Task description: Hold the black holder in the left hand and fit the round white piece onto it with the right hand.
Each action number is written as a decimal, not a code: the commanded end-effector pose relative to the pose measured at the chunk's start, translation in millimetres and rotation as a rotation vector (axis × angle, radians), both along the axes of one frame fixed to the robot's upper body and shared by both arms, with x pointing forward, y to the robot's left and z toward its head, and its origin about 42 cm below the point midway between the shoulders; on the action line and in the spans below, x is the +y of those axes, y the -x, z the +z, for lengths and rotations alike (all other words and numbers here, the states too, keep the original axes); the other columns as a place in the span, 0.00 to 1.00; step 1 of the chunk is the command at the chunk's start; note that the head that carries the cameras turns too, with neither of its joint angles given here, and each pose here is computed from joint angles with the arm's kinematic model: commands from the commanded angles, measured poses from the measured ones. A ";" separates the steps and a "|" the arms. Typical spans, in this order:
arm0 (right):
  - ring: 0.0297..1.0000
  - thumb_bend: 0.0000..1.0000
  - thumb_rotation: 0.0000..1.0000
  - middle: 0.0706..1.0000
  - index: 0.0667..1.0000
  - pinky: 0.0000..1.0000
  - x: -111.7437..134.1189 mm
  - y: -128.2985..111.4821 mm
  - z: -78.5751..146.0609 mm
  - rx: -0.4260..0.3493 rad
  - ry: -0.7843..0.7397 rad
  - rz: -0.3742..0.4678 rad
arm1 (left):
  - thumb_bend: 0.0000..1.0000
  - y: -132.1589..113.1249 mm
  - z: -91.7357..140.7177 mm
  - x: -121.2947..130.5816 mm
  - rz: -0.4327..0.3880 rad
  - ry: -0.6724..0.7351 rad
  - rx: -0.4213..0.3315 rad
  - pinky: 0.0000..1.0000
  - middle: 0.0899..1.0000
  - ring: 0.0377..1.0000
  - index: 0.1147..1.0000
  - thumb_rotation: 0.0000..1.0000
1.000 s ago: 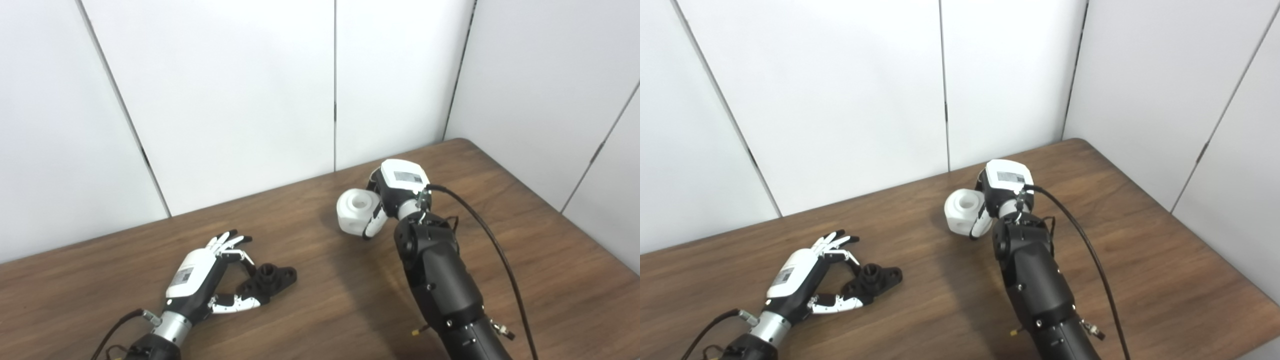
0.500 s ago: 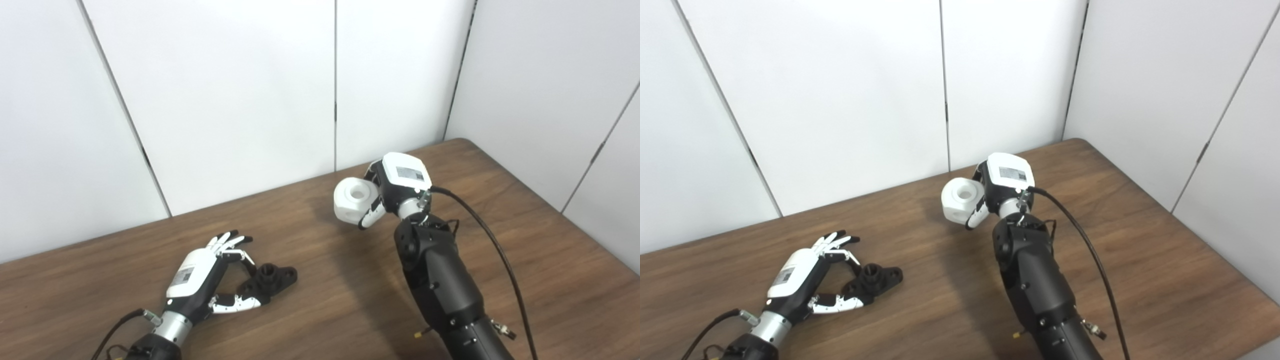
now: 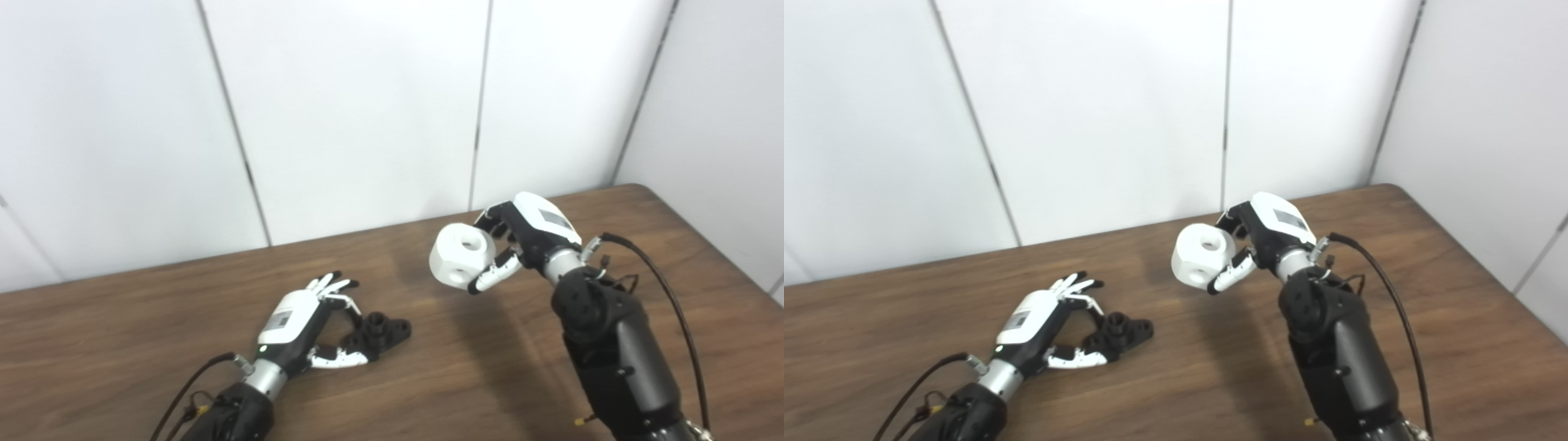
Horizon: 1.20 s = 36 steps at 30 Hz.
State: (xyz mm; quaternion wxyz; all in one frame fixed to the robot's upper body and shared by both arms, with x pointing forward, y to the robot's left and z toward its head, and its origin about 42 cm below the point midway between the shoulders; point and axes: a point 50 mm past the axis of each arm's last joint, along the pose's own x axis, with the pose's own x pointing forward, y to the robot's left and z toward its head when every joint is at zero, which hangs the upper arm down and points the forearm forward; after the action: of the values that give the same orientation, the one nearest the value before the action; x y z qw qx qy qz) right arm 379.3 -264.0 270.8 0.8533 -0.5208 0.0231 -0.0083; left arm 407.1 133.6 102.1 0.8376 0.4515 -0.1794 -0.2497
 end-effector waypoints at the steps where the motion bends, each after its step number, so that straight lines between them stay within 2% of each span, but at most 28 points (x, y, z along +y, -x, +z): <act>1: 0.60 0.52 0.13 0.61 0.44 0.47 3.9 -3.4 36.1 -0.086 0.010 0.047 | 0.52 32.3 -47.4 2.1 0.011 -0.070 0.138 1.00 0.88 0.99 0.41 0.08; 2: 0.67 0.52 0.13 0.64 0.44 0.58 4.8 -3.4 37.3 -0.080 0.008 0.059 | 0.52 32.1 -47.1 1.5 0.012 -0.070 0.139 1.00 0.89 0.99 0.41 0.08; 5: 0.73 0.52 0.13 0.69 0.44 0.71 8.2 -2.4 41.1 -0.059 -0.013 0.096 | 0.52 32.2 -46.3 -0.3 0.018 -0.060 0.137 1.00 0.88 0.99 0.41 0.08; 7: 0.75 0.52 0.13 0.70 0.44 0.74 10.4 -1.9 43.0 -0.047 -0.021 0.110 | 0.52 32.2 -45.4 -1.4 0.017 -0.057 0.133 1.00 0.88 0.99 0.41 0.08; 17: 0.74 0.52 0.13 0.69 0.44 0.72 29.8 -3.4 46.6 -0.034 -0.009 0.177 | 0.52 31.5 -42.3 -9.5 0.018 -0.049 0.137 1.00 0.88 0.99 0.41 0.08; 29: 0.72 0.52 0.13 0.69 0.44 0.67 50.4 -6.9 39.5 -0.020 -0.020 0.245 | 0.52 32.1 -41.7 -16.7 0.018 -0.055 0.131 1.00 0.89 0.98 0.41 0.07; 36: 0.73 0.52 0.13 0.69 0.44 0.69 59.7 -11.1 34.6 -0.013 -0.039 0.256 | 0.52 32.1 -42.0 -18.3 0.020 -0.054 0.131 1.00 0.88 0.98 0.41 0.07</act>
State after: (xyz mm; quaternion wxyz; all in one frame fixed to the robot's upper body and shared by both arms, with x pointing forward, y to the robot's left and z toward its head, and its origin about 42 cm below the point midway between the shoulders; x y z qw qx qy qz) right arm 384.3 -210.8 278.5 0.8547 -0.5047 -0.0050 0.1217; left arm 404.9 120.9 102.6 0.8410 0.4506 -0.1712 -0.2455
